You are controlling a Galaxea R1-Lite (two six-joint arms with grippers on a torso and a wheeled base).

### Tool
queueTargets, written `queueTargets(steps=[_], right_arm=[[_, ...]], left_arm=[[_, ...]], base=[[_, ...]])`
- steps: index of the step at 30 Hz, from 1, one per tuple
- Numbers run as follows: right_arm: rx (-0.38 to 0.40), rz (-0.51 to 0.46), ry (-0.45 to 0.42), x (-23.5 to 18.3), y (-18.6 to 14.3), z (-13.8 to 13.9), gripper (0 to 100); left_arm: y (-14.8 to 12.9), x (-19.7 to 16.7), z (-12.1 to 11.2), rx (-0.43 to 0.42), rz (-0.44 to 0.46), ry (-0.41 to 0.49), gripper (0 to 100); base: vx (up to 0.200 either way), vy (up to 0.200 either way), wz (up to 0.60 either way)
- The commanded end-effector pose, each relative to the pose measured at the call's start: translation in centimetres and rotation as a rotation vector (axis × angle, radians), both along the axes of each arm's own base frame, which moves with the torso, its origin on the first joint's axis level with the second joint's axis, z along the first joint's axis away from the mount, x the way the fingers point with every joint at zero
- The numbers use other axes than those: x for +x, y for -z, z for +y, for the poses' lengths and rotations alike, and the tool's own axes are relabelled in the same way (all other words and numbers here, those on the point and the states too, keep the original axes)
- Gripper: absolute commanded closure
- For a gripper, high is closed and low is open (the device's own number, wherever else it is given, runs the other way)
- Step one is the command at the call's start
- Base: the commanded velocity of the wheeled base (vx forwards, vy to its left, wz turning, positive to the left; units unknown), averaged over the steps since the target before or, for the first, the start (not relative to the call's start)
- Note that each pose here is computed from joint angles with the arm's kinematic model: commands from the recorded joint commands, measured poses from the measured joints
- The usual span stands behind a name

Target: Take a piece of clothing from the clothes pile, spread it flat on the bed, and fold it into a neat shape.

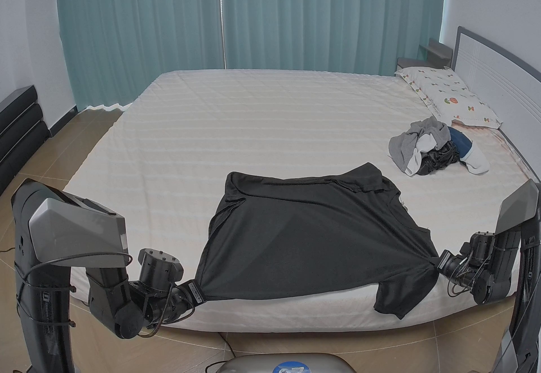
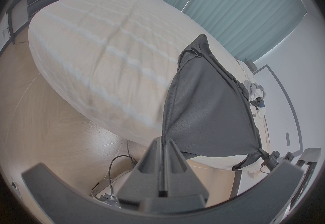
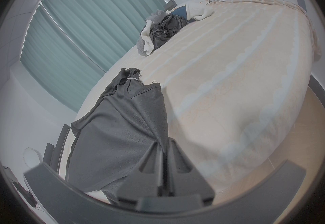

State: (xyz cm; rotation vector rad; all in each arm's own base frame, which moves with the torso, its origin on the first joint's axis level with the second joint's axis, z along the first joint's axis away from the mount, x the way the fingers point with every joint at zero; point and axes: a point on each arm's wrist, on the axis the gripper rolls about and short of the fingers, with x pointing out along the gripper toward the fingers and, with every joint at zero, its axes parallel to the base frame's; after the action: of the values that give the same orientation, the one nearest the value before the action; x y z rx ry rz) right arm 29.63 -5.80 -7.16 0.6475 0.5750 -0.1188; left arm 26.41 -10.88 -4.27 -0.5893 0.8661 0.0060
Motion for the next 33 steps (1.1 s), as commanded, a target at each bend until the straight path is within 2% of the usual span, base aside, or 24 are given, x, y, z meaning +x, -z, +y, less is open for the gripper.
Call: queueTargets(steps=[1,2,11,12,13,14,17,19,22,24,33], right_arm=[[0.003,0.007,-0.002,0.0,0.3,0.1,0],[0.003,0.005,-0.002,0.0,0.2,0.1,0],[0.047,-0.019,0.009,-0.2,-0.4,0.0,0],[0.085,-0.035,0.036,-0.1,-1.0,-0.1,0],[0.085,-0.035,0.036,-0.1,-1.0,-0.1,0],[0.137,-0.061,0.069,0.2,-1.9,-0.2,0],[0.212,-0.101,0.114,0.5,-3.1,-0.3,0],[0.29,-0.127,0.158,0.7,-4.1,-0.5,0],[0.343,-0.138,0.191,0.8,-4.5,-0.6,0],[0.354,-0.139,0.2,0.8,-4.5,-0.6,0],[0.336,-0.144,0.225,0.9,-4.5,-0.7,0]], left_arm=[[0.0,0.3,-0.1,-0.002,-0.008,-0.002,100],[0.1,0.3,-0.1,-0.003,-0.006,-0.003,0],[-0.2,0.6,-0.2,-0.017,-0.027,-0.005,0],[-0.3,0.8,-0.3,-0.023,-0.033,-0.009,0],[-0.3,0.8,-0.3,-0.023,-0.033,-0.009,0],[-0.4,1.0,-0.2,-0.03,-0.044,-0.015,0],[-0.8,1.3,-0.1,-0.048,-0.057,-0.032,0],[-1.1,1.5,-0.2,-0.066,-0.074,-0.044,0],[-1.6,1.7,-0.1,-0.098,-0.114,-0.056,0],[-1.7,1.9,0.0,-0.113,-0.12,-0.068,0],[-1.4,1.7,-0.1,-0.119,-0.109,-0.053,0]], base=[[0.0,0.0,0.0],[0.0,0.0,0.0],[0.0,0.0,0.0],[0.0,0.0,0.0],[0.0,0.0,0.0],[0.0,0.0,0.0],[0.0,0.0,0.0],[0.0,0.0,0.0],[0.0,0.0,0.0],[0.0,0.0,0.0],[0.2,0.0,0.0]])
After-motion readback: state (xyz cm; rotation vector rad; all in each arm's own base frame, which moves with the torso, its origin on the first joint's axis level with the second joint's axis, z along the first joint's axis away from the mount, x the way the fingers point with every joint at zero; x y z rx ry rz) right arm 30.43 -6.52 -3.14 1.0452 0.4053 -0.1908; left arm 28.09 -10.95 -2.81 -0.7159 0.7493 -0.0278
